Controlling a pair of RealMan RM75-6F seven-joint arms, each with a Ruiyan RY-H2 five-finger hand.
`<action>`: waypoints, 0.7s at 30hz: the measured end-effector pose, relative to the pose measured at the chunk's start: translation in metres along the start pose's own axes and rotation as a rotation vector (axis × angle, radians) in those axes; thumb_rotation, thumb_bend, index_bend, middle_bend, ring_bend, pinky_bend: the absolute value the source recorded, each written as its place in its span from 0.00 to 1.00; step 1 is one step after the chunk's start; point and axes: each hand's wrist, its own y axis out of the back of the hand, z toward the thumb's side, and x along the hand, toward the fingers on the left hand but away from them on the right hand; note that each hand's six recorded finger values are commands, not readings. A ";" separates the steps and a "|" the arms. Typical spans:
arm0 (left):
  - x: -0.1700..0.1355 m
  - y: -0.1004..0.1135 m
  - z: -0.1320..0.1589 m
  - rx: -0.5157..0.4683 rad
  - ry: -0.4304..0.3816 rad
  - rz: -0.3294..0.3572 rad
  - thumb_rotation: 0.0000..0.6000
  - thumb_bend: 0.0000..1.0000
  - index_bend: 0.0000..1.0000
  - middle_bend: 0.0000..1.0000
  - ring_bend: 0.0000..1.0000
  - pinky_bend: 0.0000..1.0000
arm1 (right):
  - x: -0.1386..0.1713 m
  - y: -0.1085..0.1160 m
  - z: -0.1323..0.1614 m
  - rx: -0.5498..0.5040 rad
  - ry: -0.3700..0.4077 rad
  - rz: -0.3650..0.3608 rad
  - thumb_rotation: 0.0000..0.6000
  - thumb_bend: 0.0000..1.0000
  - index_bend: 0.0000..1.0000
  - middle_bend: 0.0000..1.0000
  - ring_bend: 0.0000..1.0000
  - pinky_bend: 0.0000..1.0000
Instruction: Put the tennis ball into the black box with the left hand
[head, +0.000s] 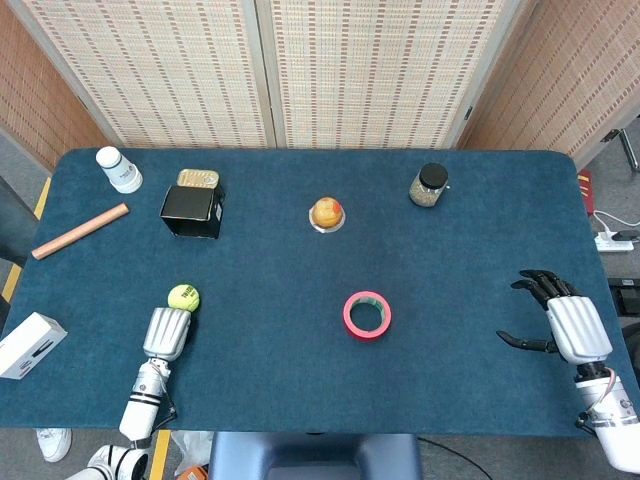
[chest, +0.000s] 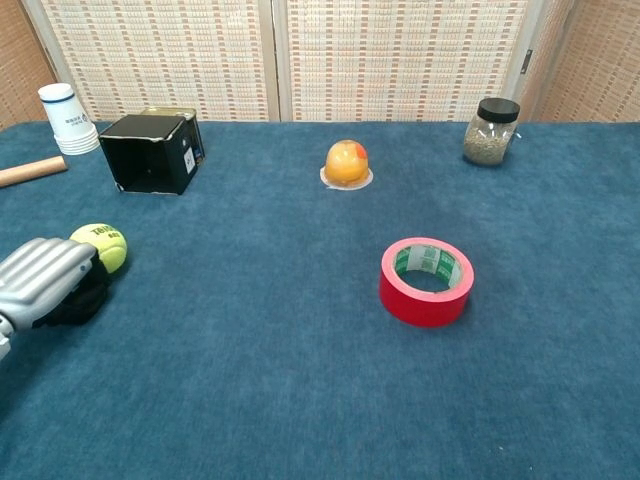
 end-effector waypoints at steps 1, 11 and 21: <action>0.004 0.002 0.002 -0.004 0.000 0.003 1.00 0.72 1.00 1.00 1.00 1.00 | -0.001 0.000 0.000 0.001 -0.002 0.001 0.88 0.00 0.31 0.18 0.15 0.26; 0.026 0.006 0.018 -0.034 0.013 -0.010 1.00 0.72 1.00 1.00 1.00 1.00 | -0.007 -0.001 -0.005 0.000 -0.028 0.004 0.88 0.00 0.31 0.18 0.15 0.26; 0.027 0.004 0.034 -0.094 0.020 -0.033 1.00 0.72 1.00 1.00 1.00 1.00 | -0.010 -0.003 -0.007 0.003 -0.036 0.011 0.88 0.00 0.31 0.19 0.15 0.26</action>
